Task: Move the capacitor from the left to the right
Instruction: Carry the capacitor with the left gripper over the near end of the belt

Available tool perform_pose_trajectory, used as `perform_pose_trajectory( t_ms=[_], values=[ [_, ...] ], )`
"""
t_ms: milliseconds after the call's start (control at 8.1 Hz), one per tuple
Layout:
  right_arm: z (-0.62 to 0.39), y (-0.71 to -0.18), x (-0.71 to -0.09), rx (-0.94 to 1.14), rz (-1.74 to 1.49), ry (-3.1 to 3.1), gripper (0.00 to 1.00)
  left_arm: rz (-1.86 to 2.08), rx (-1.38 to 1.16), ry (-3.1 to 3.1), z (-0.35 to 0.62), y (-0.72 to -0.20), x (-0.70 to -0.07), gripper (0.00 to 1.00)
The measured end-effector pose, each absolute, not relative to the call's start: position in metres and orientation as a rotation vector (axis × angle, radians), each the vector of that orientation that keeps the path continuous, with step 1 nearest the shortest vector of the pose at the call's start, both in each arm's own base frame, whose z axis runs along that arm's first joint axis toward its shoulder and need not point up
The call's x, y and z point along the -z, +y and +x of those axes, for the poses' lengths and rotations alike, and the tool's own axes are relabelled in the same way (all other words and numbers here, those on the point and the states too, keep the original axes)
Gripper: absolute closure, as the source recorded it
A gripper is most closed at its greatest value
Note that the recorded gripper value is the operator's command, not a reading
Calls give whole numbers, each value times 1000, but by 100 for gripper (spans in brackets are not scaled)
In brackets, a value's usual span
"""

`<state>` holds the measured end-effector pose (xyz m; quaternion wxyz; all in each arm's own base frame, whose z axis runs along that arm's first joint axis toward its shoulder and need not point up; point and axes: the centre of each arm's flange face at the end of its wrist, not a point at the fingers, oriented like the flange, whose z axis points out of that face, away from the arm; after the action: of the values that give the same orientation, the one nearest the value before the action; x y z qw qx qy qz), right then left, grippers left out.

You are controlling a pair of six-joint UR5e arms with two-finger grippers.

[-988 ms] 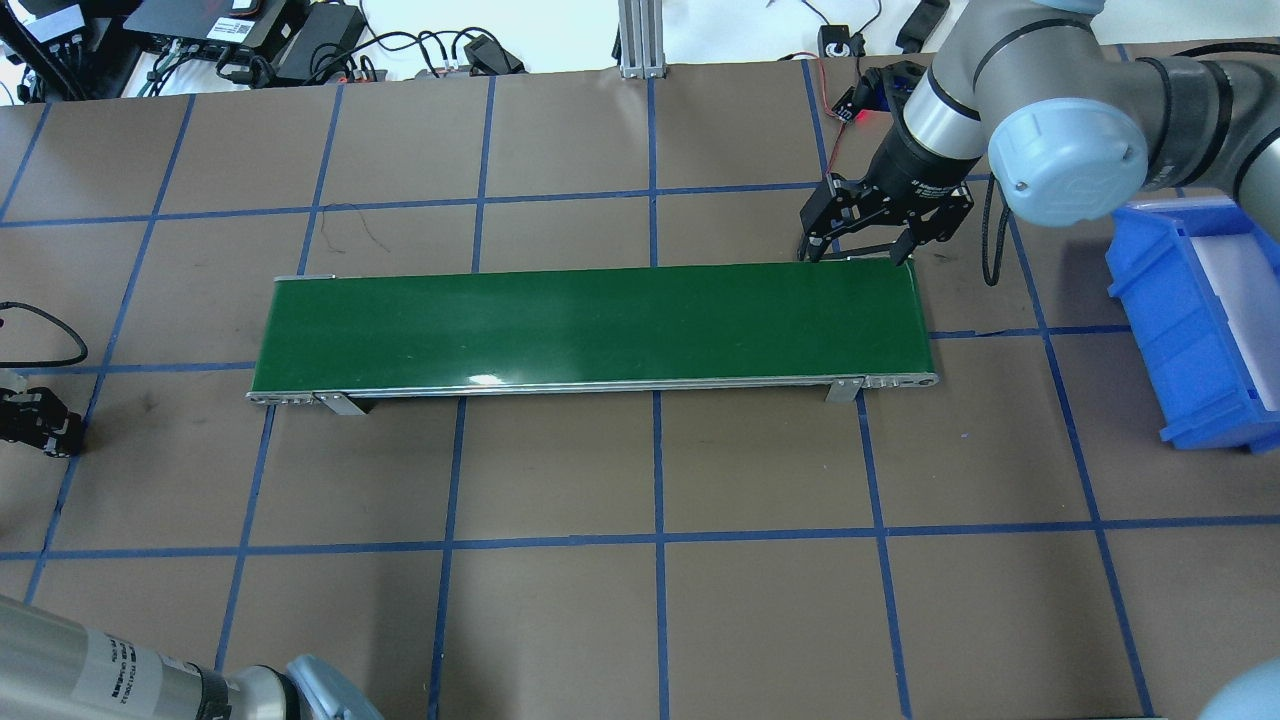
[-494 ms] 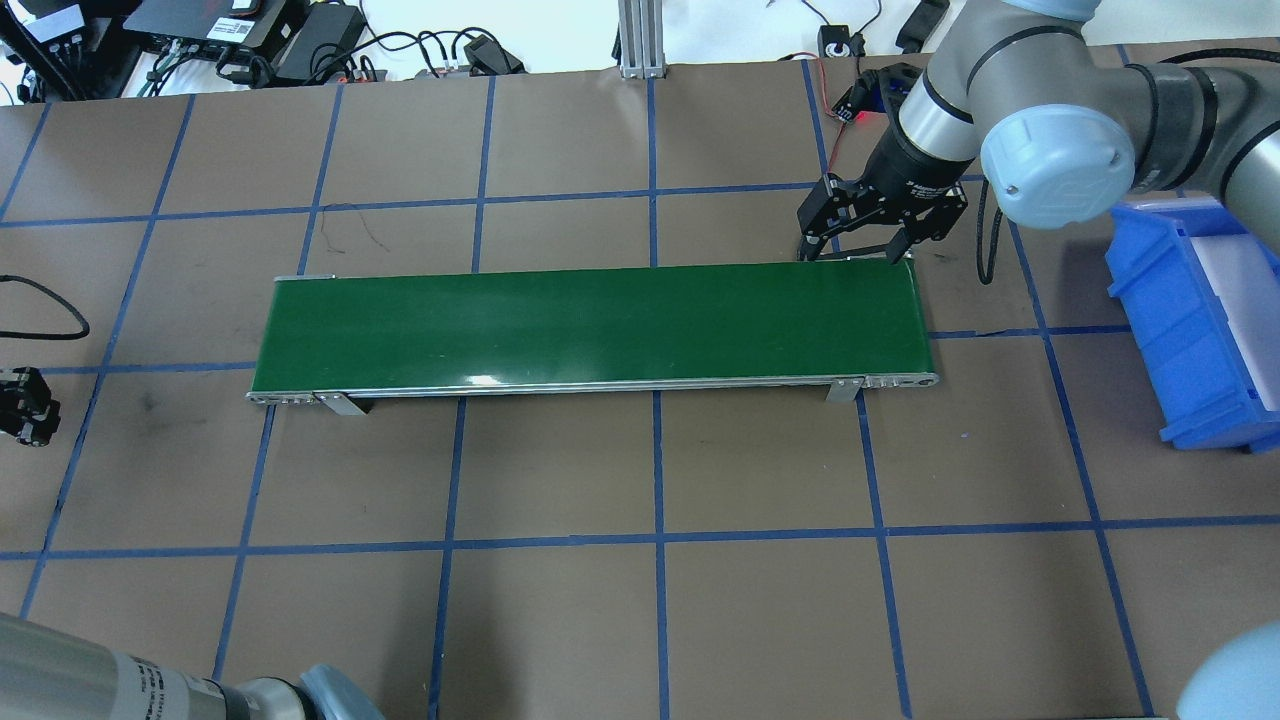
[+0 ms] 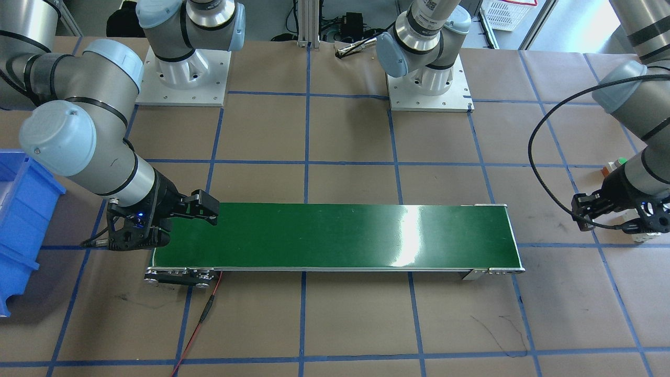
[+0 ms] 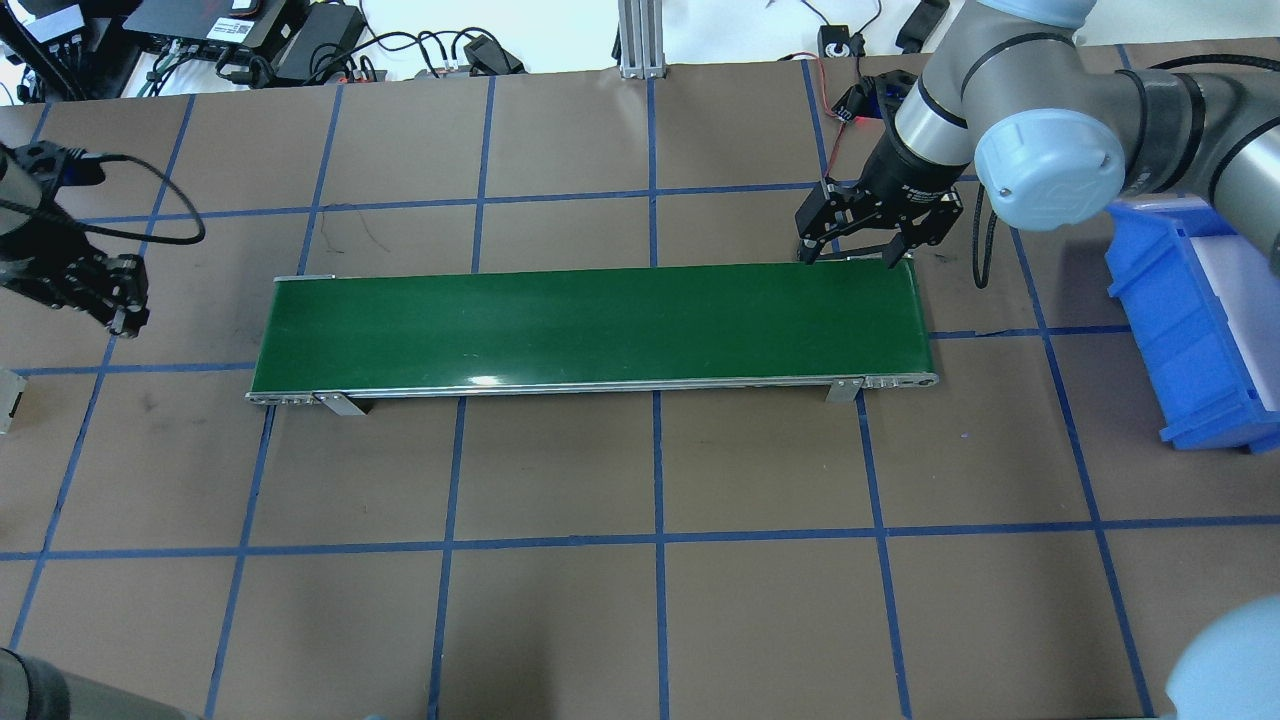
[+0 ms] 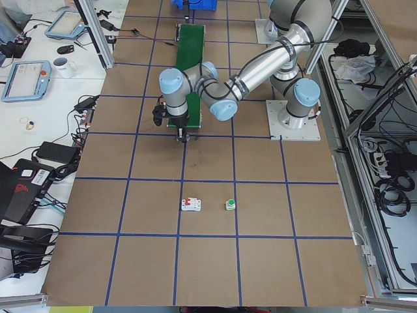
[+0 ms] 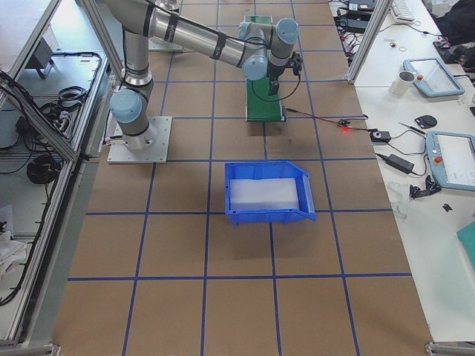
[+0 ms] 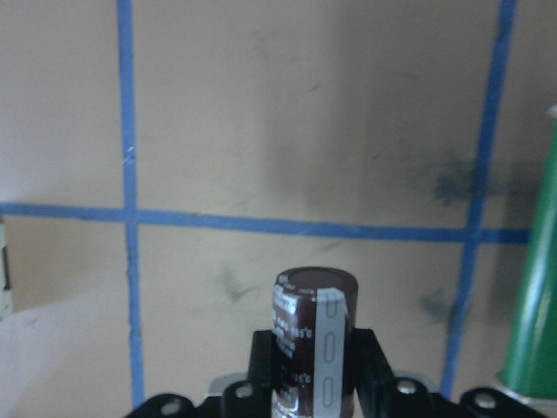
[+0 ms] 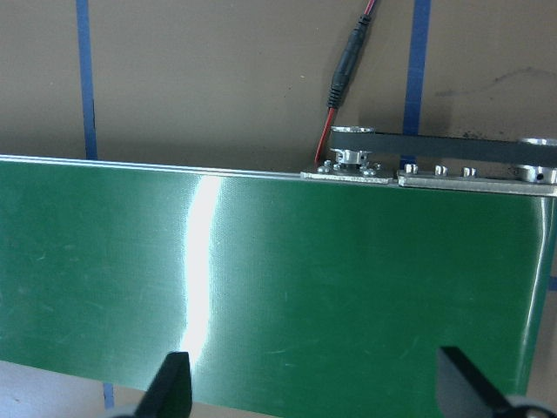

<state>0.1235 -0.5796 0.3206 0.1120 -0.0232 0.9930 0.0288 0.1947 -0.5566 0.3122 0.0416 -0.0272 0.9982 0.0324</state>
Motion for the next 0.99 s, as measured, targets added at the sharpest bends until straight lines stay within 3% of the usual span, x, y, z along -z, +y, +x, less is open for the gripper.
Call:
perform_pose_trajectory(
  t_ms=[494, 988],
  values=[
    [123, -584, -318, -63, -75, 2917, 0, -79, 64, 3056, 84, -612, -320, 93],
    [123, -584, -317, -60, -91, 2918, 0, -67, 109, 3122, 35, -616, -317, 93]
  ],
)
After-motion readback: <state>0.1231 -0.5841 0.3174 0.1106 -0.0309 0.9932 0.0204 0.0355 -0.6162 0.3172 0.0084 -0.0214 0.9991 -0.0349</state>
